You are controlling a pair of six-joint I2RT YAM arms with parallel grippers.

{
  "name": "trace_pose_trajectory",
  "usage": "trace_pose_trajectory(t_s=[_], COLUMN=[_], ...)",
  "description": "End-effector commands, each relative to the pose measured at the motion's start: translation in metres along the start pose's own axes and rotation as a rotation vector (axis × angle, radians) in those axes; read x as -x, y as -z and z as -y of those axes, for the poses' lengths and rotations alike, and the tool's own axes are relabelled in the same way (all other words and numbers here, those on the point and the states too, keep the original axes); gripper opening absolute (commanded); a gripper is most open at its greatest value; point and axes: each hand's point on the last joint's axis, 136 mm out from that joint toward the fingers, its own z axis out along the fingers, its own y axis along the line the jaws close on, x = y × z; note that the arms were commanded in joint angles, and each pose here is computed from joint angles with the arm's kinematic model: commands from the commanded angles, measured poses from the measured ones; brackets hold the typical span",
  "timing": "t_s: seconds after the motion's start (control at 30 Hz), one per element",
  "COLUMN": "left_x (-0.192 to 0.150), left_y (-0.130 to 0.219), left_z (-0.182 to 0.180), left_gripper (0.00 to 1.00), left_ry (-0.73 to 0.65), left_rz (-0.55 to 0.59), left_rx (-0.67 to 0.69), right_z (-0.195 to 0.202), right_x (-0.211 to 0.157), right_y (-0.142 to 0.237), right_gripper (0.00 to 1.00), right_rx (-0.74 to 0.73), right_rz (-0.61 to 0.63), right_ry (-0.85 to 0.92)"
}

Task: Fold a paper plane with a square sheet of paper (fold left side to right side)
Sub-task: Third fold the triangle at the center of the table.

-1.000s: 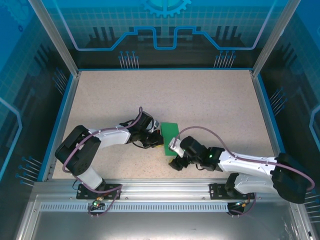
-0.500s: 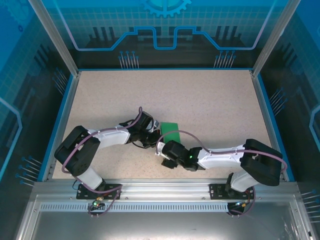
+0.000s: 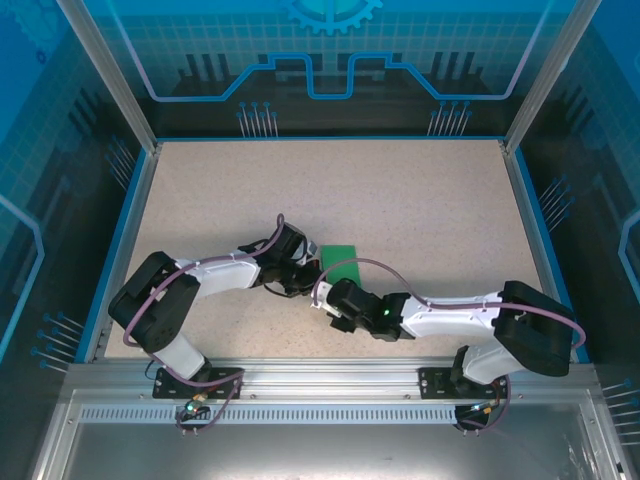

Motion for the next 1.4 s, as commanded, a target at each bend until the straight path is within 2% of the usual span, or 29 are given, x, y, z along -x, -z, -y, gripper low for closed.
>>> trace_pose_trajectory(t_s=[0.0,0.2,0.4,0.7,0.97,1.37], left_x=[0.005,0.014,0.027,0.055,0.056,0.042], left_y=[0.011,0.033,0.045,-0.004,-0.05,-0.069], left_z=[0.007,0.013,0.032,0.045,0.027,0.005], left_gripper=[0.07,0.2,0.22,0.14,0.11,0.09], left_ry=[-0.018,-0.042,-0.103,-0.147,-0.137,-0.138], left_rz=[0.023,0.07,0.093,-0.028,-0.118,-0.172], left_rx=[0.004,0.001,-0.014,-0.018,0.045,0.094], right_z=[-0.003,-0.005,-0.005,-0.005,-0.002,0.04], right_x=[-0.008,-0.011,-0.013,-0.014,-0.014,-0.029], right_y=[0.002,0.001,0.002,-0.001,-0.004,-0.018], right_gripper=[0.1,0.0,0.0,0.0,0.0,0.01], right_rx=[0.055,0.14,0.266,0.397,0.472,0.455], right_rz=[-0.01,-0.018,-0.021,-0.05,-0.07,-0.106], right_ry=[-0.049,-0.116,-0.241,-0.357,-0.433,-0.677])
